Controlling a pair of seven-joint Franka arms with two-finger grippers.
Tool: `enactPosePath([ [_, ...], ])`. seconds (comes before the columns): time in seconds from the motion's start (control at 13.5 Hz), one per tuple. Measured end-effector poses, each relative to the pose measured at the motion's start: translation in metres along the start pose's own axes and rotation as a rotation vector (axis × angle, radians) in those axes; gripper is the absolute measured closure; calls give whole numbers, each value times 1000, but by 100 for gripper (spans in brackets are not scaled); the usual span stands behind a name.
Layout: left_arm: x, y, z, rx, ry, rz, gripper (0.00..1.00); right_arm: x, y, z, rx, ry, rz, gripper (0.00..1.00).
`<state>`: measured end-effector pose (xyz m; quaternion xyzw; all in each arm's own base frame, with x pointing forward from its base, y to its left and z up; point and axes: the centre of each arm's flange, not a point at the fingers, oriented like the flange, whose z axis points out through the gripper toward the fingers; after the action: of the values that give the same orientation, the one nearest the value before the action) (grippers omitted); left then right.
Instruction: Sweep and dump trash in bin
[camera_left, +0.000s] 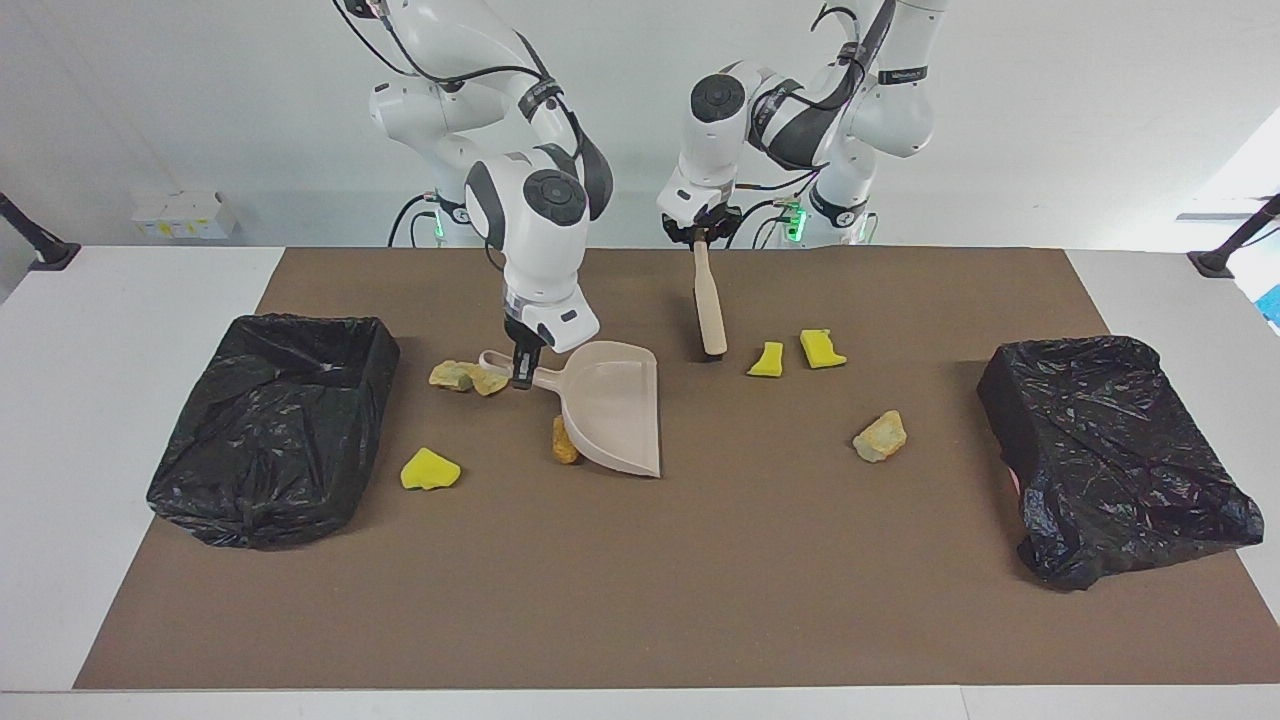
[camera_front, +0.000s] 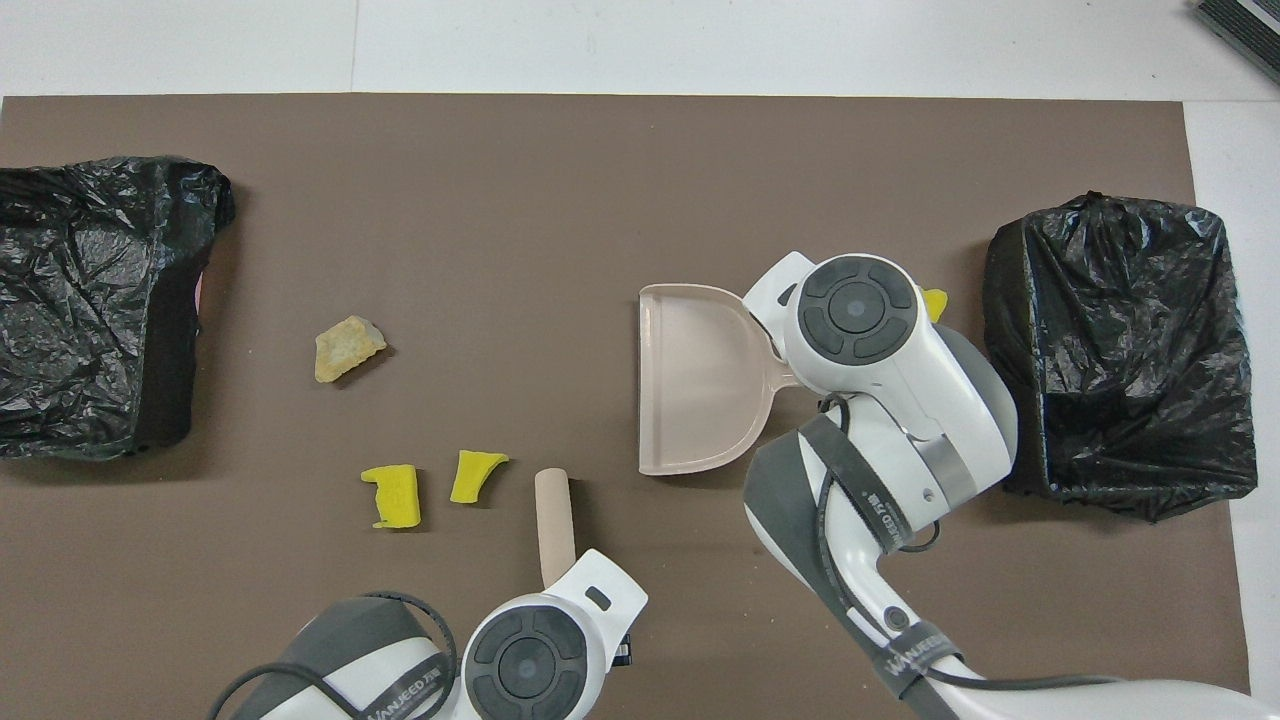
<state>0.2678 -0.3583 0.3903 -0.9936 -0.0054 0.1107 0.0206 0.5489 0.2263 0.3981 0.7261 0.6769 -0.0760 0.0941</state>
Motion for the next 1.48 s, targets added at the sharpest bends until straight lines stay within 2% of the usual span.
enactPosePath([
  [0.52, -17, -2, 43, 22, 5, 27, 75, 0, -4, 8, -8, 8, -4, 69],
  [0.89, -17, -5, 48, 19, 7, 24, 75, -1, -5, 7, -11, 10, -4, 69],
  [0.96, -17, -5, 50, 18, 8, 23, 77, -1, -5, 6, -10, 8, -3, 69],
  [1.04, -17, -6, 52, 18, 7, 21, 87, -2, -4, 2, -5, 3, 0, 69],
  [1.11, -18, -7, 55, 19, 5, 19, 91, -4, -3, -2, 3, -5, 4, 69],
  [1.26, -18, -9, 59, 19, 0, 15, 91, -4, -4, -11, 27, -23, 10, 69],
  [1.33, -18, -10, 60, 20, -1, 14, 86, -1, -7, -13, 35, -30, 8, 69],
  [1.48, -19, -10, 61, 20, -2, 13, 82, 6, -14, -14, 43, -37, 2, 69],
])
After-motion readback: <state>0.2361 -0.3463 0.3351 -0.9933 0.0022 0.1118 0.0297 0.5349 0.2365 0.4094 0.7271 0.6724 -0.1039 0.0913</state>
